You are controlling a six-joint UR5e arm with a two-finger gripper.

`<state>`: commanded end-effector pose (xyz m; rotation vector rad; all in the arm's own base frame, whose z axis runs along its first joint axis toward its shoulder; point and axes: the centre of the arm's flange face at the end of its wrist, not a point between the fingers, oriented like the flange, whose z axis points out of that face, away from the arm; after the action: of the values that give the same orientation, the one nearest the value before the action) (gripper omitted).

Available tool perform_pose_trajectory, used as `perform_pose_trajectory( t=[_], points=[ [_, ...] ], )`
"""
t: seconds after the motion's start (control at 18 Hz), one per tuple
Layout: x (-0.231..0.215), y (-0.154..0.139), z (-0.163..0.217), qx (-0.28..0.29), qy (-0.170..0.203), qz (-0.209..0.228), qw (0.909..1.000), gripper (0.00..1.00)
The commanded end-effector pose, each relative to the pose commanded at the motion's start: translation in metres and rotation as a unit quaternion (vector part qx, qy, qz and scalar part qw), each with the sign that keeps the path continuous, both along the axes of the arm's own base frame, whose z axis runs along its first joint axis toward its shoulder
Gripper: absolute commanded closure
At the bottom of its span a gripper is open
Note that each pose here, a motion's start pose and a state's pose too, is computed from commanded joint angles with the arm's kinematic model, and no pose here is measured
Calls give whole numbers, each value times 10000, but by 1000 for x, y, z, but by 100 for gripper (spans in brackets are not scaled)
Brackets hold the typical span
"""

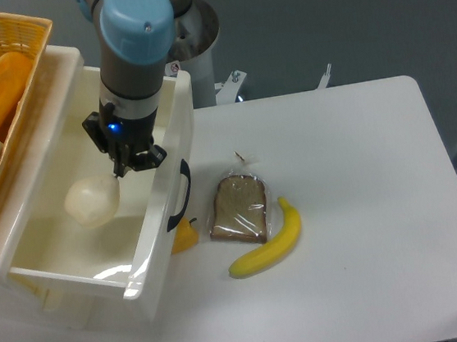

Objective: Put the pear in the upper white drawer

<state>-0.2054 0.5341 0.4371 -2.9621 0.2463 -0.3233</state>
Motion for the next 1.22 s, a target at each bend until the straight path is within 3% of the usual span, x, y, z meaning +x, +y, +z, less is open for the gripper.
perform_pose_trajectory(
  t=[0.11,0.22,0.72,1.22],
  points=[
    [8,5,-5,-78,37,-125,9999,29],
    [8,6,-7,-76,48,-133,9999,18],
    [2,13,21,301,311,-84,9990,1],
    [-60,-38,68,698,693,659,9930,0]
  ],
)
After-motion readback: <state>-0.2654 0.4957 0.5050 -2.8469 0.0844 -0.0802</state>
